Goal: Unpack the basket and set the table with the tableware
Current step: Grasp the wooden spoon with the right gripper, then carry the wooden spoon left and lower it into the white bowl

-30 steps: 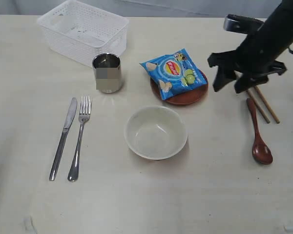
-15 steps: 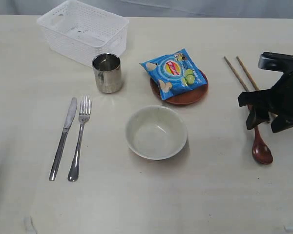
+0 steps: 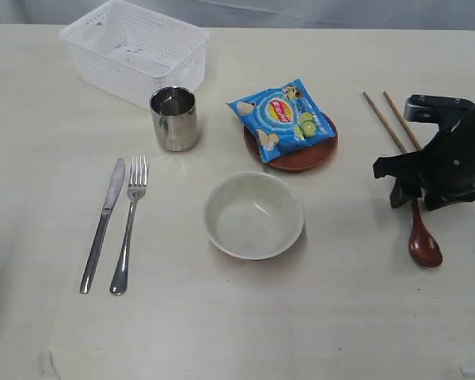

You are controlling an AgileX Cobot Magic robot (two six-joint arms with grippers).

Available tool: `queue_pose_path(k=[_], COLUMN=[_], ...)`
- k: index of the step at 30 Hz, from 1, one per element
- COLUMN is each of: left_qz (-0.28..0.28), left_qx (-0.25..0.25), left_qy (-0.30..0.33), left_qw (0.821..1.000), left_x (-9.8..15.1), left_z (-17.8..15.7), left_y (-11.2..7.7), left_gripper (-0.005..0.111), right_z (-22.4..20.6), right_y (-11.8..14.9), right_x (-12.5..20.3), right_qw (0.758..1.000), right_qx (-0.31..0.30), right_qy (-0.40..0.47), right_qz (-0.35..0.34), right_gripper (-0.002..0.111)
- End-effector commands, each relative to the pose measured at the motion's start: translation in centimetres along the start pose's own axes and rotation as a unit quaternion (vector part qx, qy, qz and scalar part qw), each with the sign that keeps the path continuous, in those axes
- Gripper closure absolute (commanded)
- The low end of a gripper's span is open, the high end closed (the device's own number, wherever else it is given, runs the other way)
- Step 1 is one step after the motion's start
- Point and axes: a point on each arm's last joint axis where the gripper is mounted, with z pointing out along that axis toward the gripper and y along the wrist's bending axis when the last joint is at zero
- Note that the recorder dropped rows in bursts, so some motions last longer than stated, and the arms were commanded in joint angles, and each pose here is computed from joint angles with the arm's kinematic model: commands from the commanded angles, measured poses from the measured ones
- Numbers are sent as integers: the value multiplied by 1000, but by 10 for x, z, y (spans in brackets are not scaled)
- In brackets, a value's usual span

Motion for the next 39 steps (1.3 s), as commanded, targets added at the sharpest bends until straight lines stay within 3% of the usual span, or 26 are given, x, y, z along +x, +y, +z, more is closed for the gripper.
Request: queue_pose_path(k=[1, 5, 12, 16, 20, 22, 26, 28, 32, 39], left_qz=[0, 0, 0, 0, 0, 0, 0, 0, 0, 0], left_qx=[-1, -1, -1, -1, -1, -1, -1, -1, -1, -1], left_qy=[-2, -2, -2, -2, -2, -2, -2, -2, -2, -2], left_qw=[1000, 1000, 1000, 1000, 1000, 1000, 1000, 1000, 1000, 1000], left_x=[0, 0, 0, 0, 0, 0, 0, 0, 0, 0], left_z=[0, 0, 0, 0, 0, 0, 0, 0, 0, 0], left_y=[0, 0, 0, 0, 0, 0, 0, 0, 0, 0], left_gripper=[106, 106, 106, 106, 106, 106, 106, 106, 106, 106], right_z=[11, 12, -5, -27, -67, -80, -77, -69, -46, -38], right_y=[-1, -1, 7, 19, 45, 73, 155, 177, 202, 213], right_x=[1, 3, 8, 5, -1, -2, 11, 12, 2, -5], right_qw=[1000, 1000, 999, 993, 972, 964, 954, 948, 947, 939], right_qx=[4, 3, -28, -92, -178, -196, -209, -201, -188, -178], right_qy=[12, 20, 36, -12, -110, -158, -213, -236, -241, -223], right_qz=[-10, -8, 28, 71, 103, 84, -29, -67, -97, -193], right_gripper=[83, 108, 109, 109, 109, 109, 109, 109, 109, 109])
